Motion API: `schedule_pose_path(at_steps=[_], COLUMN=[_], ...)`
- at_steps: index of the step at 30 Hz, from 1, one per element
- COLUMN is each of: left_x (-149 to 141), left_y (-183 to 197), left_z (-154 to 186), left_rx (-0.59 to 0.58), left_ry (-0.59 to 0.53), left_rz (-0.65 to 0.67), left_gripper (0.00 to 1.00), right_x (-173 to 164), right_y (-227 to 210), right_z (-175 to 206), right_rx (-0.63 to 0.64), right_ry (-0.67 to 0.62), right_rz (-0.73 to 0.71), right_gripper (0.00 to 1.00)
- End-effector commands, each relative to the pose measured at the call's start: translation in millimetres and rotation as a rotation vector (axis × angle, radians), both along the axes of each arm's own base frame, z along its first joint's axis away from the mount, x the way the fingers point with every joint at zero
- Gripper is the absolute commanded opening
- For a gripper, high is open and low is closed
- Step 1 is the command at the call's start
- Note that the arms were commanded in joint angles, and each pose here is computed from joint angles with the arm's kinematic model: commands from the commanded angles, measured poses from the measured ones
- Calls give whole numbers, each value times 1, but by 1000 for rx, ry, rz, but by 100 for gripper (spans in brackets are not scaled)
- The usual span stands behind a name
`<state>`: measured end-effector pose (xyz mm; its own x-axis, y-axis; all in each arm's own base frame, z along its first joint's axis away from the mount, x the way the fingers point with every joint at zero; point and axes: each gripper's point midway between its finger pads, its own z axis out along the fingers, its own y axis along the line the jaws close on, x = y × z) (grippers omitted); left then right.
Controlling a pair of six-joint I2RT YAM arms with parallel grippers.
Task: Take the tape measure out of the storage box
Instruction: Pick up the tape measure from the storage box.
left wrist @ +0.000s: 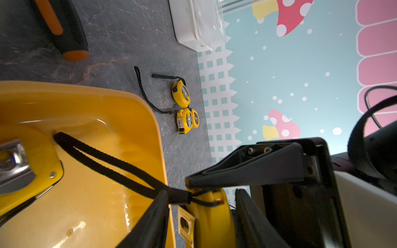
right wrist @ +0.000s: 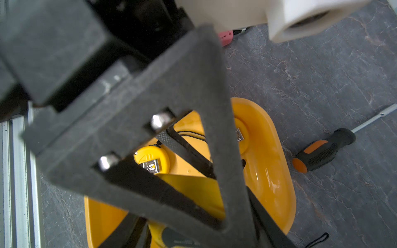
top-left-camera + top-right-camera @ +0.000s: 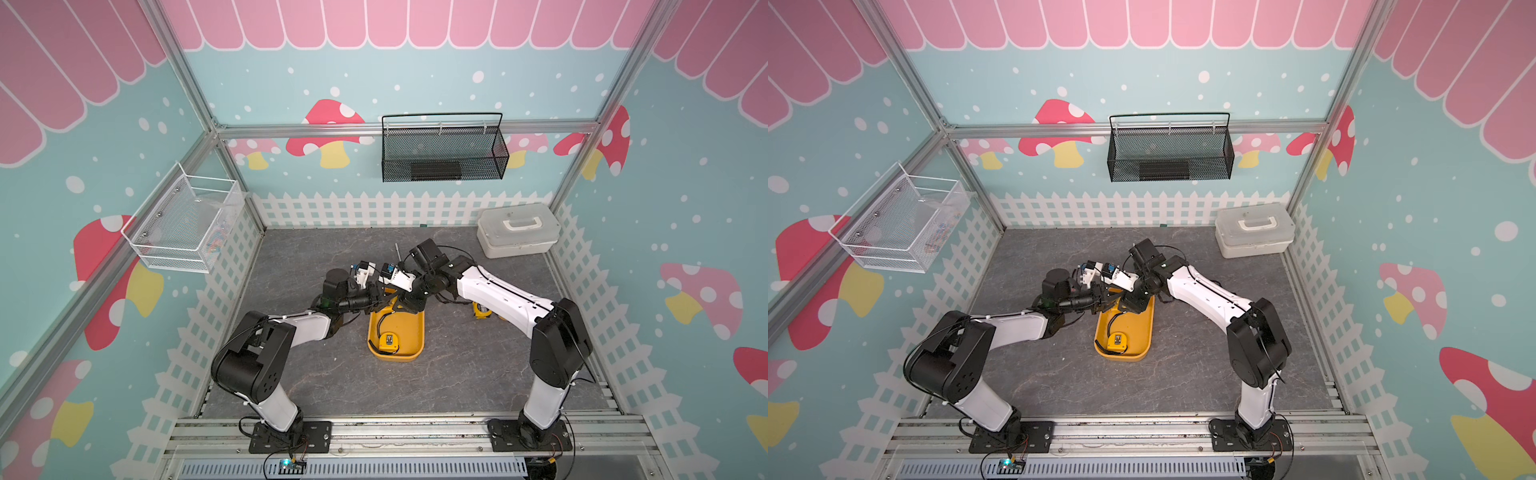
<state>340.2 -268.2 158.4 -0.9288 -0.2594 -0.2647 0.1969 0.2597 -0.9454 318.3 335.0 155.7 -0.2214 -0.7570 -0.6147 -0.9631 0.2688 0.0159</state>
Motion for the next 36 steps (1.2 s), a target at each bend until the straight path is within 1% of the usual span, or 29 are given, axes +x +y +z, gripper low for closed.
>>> schedule_pose_path(at_steps=[1,7,16,25,26,28,31,34,36], left_x=[-1,-4,-5,-3,-3,-2,-1,3,6], left_y=[-8,-9,-11,-12,-13,-13,-13,-9,-6], left_z=[5,2,-3,0,1,2,2,3,6], left_rx=[8,35,53,45,40,27,19,18,16], left_ry=[-28,-25,-10,-16,-15,-16,-15,-20,-28], left_rz=[-42,-56,-58,-47,-47,-42,-34,-19,-8], left_gripper=[47,39,33,25,25,24,24,23,23], right_x=[-2,-2,-2,-2,-3,-2,-1,-1,0], right_y=[-1,-2,-4,-5,-5,-5,-9,-14,-18], right_z=[6,5,1,1,1,1,3,7,11], right_rx=[25,25,18,21,21,21,14,9,10], right_ry=[8,13,28,32,33,32,18,-1,-10], right_rz=[-6,-10,-13,-17,-17,-22,-31,-41,-53], right_gripper=[52,52,52,53,55,65,75,80,82])
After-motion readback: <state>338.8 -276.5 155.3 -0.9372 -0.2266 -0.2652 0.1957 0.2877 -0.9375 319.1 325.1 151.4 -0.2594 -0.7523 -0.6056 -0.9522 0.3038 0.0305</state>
